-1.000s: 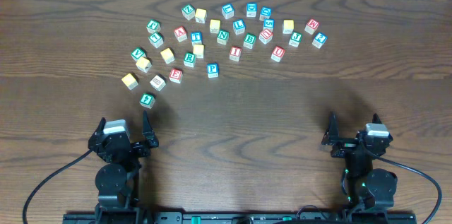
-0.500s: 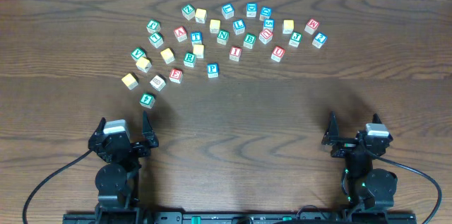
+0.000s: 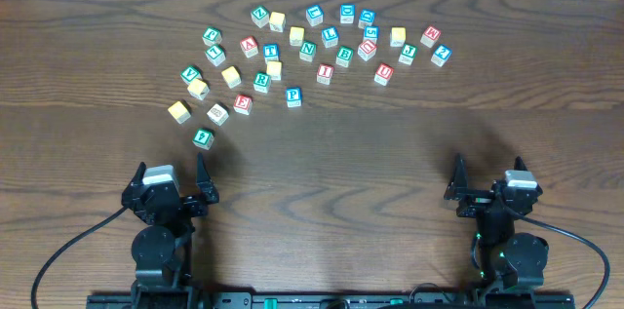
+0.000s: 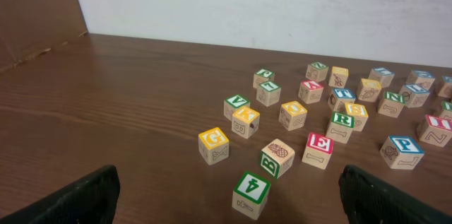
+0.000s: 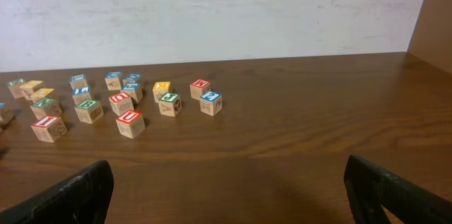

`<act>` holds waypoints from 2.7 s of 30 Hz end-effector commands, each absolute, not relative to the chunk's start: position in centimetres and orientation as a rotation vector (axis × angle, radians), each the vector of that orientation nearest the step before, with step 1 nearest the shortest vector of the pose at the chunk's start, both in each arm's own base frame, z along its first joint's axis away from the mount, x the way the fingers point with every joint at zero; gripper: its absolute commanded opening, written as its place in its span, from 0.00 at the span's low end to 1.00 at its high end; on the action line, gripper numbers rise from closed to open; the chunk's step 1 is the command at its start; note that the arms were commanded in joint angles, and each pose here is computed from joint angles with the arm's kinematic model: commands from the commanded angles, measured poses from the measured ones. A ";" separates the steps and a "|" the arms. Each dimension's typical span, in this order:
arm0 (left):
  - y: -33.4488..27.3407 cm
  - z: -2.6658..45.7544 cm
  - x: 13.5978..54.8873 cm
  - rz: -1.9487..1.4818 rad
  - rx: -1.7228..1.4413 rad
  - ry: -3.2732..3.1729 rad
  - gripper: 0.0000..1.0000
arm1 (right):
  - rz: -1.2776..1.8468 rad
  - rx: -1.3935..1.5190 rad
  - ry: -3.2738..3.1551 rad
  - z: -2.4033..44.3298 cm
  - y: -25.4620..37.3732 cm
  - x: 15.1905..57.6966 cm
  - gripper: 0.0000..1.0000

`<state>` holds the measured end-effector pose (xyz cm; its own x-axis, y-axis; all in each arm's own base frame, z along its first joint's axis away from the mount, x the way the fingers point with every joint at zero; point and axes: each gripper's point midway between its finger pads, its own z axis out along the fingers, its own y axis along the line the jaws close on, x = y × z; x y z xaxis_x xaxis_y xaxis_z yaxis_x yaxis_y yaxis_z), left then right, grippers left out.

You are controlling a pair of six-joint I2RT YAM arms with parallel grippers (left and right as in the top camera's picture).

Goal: Spell out NEURIPS

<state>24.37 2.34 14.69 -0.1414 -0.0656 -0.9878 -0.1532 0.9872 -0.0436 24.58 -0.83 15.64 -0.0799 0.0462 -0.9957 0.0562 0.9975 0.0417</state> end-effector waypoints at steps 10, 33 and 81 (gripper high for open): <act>2.7 14.7 24.3 0.096 -0.173 1.719 0.97 | -0.024 0.076 1.619 16.7 -1.0 24.5 0.99; 2.7 16.0 24.4 0.076 -0.191 1.669 0.97 | -0.024 0.076 1.607 17.0 -1.0 24.5 0.99; 0.0 27.7 37.3 -0.007 -0.106 2.394 0.98 | 0.295 -0.115 2.192 29.6 4.7 39.8 0.99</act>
